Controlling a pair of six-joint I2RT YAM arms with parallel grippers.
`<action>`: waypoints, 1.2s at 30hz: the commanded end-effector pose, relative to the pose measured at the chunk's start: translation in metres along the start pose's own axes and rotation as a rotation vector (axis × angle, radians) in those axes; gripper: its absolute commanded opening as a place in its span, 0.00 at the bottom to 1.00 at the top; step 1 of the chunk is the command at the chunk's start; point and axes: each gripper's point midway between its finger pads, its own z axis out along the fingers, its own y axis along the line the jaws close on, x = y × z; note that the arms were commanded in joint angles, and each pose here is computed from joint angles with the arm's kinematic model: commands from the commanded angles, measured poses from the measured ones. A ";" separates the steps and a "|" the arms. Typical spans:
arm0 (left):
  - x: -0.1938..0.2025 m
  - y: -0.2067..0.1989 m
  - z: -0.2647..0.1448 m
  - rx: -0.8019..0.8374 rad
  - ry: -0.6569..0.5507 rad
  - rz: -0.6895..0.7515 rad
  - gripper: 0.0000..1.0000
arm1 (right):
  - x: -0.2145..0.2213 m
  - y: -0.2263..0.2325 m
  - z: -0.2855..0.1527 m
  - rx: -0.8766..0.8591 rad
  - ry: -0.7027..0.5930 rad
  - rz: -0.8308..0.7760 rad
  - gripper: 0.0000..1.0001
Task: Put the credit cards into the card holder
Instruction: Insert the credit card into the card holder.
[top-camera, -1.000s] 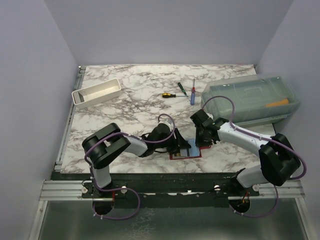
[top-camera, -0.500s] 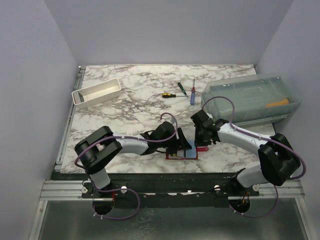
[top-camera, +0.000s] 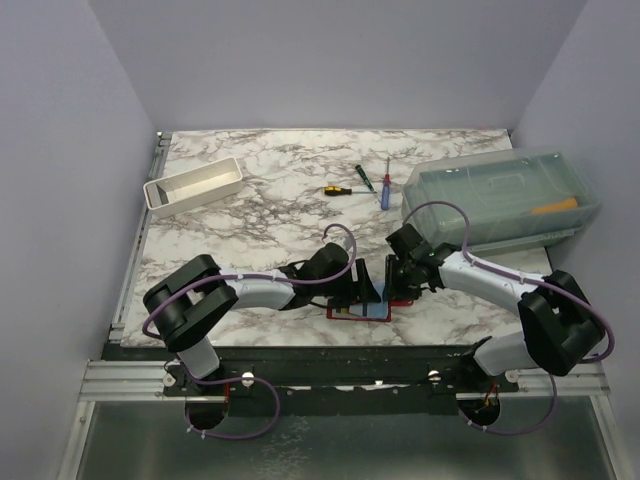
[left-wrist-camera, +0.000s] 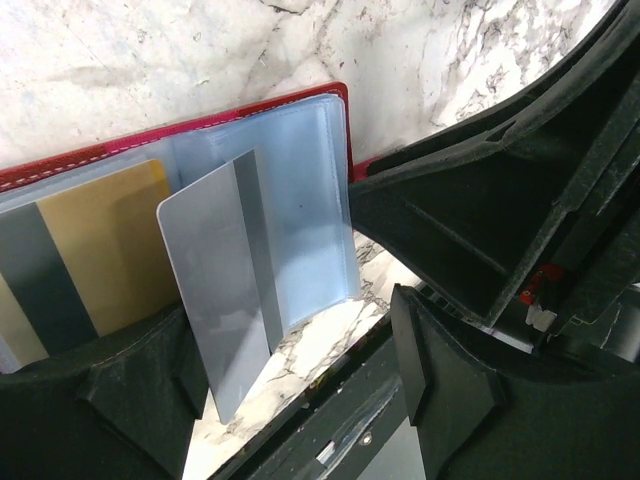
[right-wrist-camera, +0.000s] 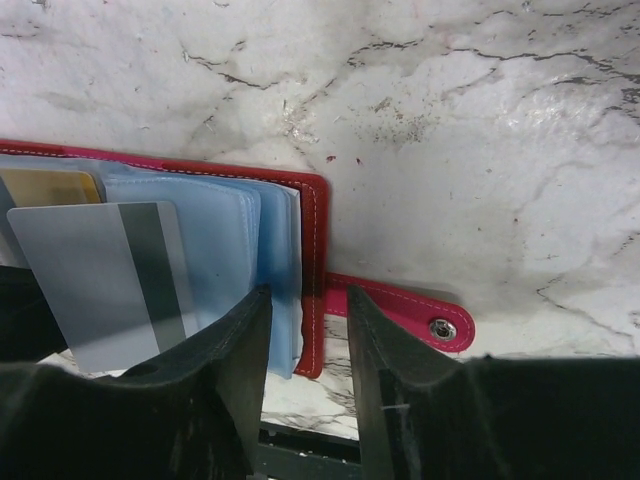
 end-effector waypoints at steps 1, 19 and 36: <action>0.009 0.014 0.000 -0.041 0.035 0.040 0.74 | 0.000 0.001 -0.010 -0.016 -0.002 0.018 0.43; 0.007 0.007 -0.017 -0.035 0.025 0.070 0.75 | 0.000 0.038 -0.005 -0.169 0.043 -0.025 0.50; 0.015 0.004 -0.011 -0.140 0.033 0.103 0.74 | 0.008 0.021 0.004 -0.088 0.056 0.023 0.39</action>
